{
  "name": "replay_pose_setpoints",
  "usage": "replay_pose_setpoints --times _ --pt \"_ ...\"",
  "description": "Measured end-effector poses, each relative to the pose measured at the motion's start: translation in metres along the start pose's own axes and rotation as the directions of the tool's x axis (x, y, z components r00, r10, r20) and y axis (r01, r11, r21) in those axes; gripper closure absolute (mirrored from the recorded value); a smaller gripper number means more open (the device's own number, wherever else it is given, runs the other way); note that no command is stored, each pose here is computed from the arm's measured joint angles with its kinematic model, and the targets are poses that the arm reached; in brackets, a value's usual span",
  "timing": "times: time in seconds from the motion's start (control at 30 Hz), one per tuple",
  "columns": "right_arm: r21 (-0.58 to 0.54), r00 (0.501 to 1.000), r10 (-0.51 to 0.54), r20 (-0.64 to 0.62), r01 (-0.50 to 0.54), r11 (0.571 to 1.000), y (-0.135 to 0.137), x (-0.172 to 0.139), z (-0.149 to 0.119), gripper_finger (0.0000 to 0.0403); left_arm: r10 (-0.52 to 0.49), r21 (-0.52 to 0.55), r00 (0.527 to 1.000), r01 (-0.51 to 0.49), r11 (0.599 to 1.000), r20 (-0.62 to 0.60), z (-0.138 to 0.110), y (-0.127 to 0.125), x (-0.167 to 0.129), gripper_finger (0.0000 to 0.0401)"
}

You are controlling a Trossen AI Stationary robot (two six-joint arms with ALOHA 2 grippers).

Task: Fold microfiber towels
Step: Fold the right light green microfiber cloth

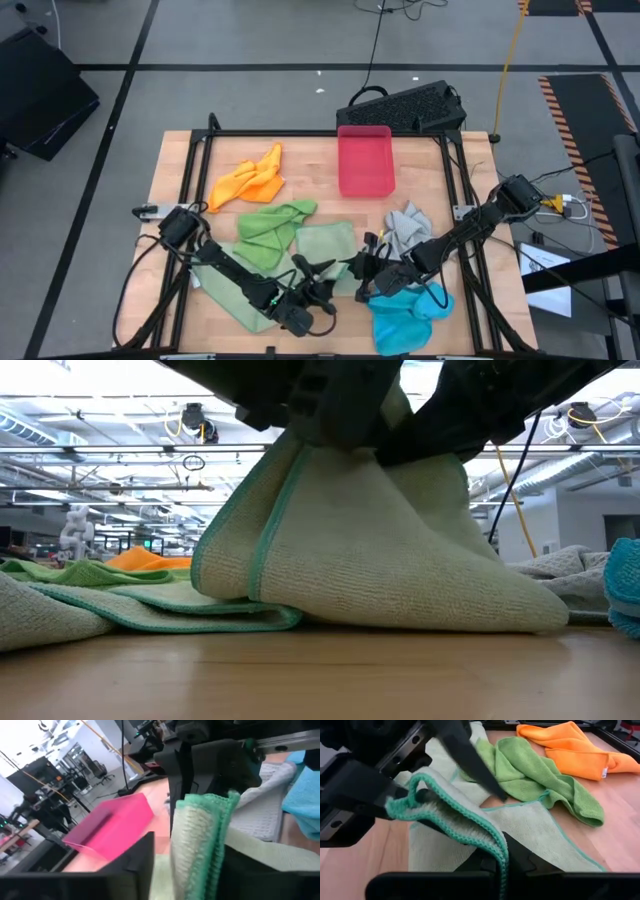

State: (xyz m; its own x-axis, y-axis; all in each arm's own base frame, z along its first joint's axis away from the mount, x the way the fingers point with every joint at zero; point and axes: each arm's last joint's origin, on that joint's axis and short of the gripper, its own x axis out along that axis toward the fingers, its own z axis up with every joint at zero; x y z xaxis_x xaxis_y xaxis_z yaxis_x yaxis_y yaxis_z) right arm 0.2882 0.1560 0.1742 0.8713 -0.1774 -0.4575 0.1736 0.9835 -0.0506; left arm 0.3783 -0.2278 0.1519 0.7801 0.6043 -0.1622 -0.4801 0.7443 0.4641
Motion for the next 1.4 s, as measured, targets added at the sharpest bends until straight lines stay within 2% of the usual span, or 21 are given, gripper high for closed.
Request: replay_pose_setpoints --times 0.1,0.4,0.57,0.73,0.9,1.03,1.2,1.3,1.4 --pt "-0.010 1.000 0.006 0.000 -0.006 1.000 0.000 -0.002 0.002 0.0400 -0.012 -0.015 1.000 0.012 1.000 -0.012 -0.003 0.000 0.000 0.0300" --pt "-0.030 0.992 0.126 -0.024 -0.126 0.992 0.004 -0.010 0.005 0.0389 -0.105 -0.002 0.994 0.105 0.994 -0.008 -0.001 -0.003 -0.001 0.0392" --pt "-0.131 0.987 0.151 -0.059 -0.158 0.979 0.009 -0.018 0.001 0.0363 -0.220 0.025 0.975 0.220 0.975 -0.014 0.004 0.001 0.002 0.0391" --pt "-0.283 0.987 0.161 -0.005 -0.155 0.946 0.018 -0.039 0.007 0.0308 -0.347 0.015 0.938 0.347 0.938 -0.014 0.017 0.014 0.008 0.0394" --pt "-0.444 0.980 0.187 0.062 -0.141 0.885 0.028 -0.052 0.011 0.0242 -0.458 0.003 0.889 0.458 0.889 -0.012 0.024 0.024 0.022 0.0388" --pt "-0.506 0.971 0.213 0.103 -0.133 0.852 0.032 -0.056 0.015 0.0216 -0.556 -0.013 0.831 0.556 0.831 -0.021 0.025 0.031 0.033 0.0396" --pt "-0.578 0.976 0.204 0.080 -0.122 0.807 0.031 -0.054 0.012 0.0230 -0.648 -0.037 0.761 0.647 0.761 -0.016 0.024 0.036 0.047 0.0388" --pt "-0.631 0.975 0.208 0.080 -0.112 0.768 0.031 -0.054 0.012 0.0255 -0.669 -0.051 0.743 0.668 0.743 -0.023 0.023 0.039 0.053 0.0395" --pt "-0.649 0.976 0.203 0.075 -0.107 0.753 0.030 -0.054 0.012 0.0280 -0.677 -0.056 0.736 0.675 0.736 -0.017 0.023 0.041 0.057 0.0394"
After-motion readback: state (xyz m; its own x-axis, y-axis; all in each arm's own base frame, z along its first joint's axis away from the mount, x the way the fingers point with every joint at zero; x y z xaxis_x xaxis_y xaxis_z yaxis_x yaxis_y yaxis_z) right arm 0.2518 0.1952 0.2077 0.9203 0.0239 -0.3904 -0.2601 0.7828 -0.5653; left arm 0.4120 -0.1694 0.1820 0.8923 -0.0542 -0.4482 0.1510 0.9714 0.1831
